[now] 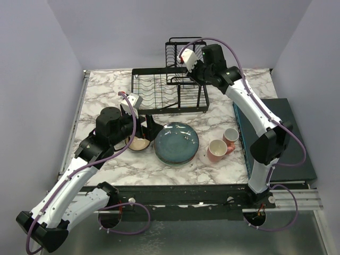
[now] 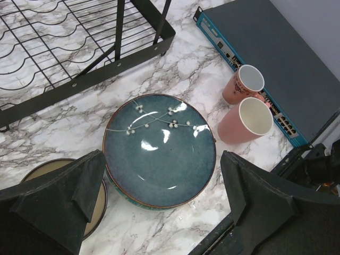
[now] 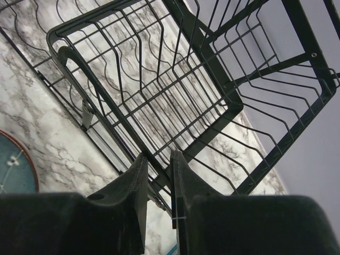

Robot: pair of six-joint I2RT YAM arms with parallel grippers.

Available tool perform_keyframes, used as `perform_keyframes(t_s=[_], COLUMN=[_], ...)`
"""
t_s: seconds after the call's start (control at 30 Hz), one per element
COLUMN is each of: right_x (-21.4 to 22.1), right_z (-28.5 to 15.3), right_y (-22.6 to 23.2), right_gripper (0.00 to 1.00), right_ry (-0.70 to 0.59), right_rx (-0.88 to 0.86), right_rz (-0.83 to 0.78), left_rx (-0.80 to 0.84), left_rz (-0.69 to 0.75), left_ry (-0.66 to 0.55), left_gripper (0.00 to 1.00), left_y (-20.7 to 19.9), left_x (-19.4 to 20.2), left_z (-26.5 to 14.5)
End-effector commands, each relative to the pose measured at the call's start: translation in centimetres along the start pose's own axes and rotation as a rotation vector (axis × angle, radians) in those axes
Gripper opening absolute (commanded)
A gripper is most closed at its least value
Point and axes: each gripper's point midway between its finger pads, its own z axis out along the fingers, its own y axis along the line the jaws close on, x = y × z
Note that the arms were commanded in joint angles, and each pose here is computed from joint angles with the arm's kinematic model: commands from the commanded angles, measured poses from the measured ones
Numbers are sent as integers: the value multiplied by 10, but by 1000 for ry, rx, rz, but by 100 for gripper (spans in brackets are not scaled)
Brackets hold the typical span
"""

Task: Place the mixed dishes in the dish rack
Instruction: Move the dish rack to the center of the board.

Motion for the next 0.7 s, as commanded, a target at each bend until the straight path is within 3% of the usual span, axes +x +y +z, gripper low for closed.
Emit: perform_keyframes(t_s=[0.0, 0.33, 0.67], right_x=[-1, 13, 17], right_z=[-22, -36, -49], right_y=[10, -2, 6], right_gripper=[0, 0, 0], right_ry=[15, 71, 91], right_rx=[4, 135, 161], right_rz=[176, 331, 512], left_rx=[19, 13, 12], left_rz=[1, 3, 5], left_ry=[16, 13, 7], left_gripper=[99, 99, 99], left_y=[-1, 0, -1], left_x=[6, 6, 4], left_z=[1, 1, -1])
